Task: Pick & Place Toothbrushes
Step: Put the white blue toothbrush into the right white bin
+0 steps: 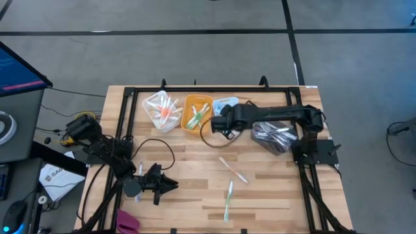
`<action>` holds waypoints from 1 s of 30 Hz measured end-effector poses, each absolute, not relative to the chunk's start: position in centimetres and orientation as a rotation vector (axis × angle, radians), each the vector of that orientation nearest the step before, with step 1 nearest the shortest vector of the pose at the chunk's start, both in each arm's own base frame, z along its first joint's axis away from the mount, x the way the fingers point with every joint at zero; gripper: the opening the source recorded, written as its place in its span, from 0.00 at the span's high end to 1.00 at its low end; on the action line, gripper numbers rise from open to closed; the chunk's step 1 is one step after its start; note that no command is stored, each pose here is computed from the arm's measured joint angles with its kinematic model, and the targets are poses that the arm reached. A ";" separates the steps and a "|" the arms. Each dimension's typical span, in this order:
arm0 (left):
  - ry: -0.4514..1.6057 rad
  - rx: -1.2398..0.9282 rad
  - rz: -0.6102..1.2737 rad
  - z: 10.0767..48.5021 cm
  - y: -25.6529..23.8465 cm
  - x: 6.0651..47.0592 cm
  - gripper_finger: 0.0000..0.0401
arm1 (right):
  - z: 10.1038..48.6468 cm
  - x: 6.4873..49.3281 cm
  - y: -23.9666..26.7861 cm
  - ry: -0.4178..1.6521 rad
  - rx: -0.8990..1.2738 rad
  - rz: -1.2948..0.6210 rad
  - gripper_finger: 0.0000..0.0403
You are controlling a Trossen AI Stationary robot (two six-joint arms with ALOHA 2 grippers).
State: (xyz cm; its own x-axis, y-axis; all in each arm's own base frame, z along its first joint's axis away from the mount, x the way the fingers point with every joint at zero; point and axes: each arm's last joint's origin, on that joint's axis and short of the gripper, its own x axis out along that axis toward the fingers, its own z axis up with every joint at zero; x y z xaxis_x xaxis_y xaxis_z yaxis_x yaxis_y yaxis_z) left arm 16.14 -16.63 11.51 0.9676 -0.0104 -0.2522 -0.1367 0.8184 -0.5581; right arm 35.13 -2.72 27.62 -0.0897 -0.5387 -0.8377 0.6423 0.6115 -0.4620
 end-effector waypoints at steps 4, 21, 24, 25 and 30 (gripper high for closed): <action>0.248 -0.611 0.070 11.5 -16.6 16.1 0.81 | 26.5 35.6 -4.8 1.382 0.118 -0.992 0.95; 0.250 -0.616 0.065 11.5 -16.7 16.1 0.81 | 21.4 37.9 -8.3 1.494 0.089 -0.976 0.81; 0.251 -0.615 0.065 11.5 -16.6 16.1 0.81 | 21.7 37.8 -8.2 1.487 0.081 -0.982 0.73; 0.251 -0.615 0.065 11.5 -16.6 16.1 0.81 | 21.7 37.7 -8.1 1.493 0.076 -0.980 0.69; 0.251 -0.615 0.066 11.5 -16.6 16.1 0.81 | 21.8 37.4 -7.4 1.546 0.031 -0.957 0.53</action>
State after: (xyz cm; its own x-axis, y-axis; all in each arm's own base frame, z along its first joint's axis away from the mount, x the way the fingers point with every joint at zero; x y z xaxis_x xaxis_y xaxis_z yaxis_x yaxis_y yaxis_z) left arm 16.13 -16.64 11.51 0.9676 -0.0132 -0.2522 -0.1354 0.8158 -0.5623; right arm 37.39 -7.36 21.82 -0.2452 -0.4919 -0.8354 0.5282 0.6548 -0.5406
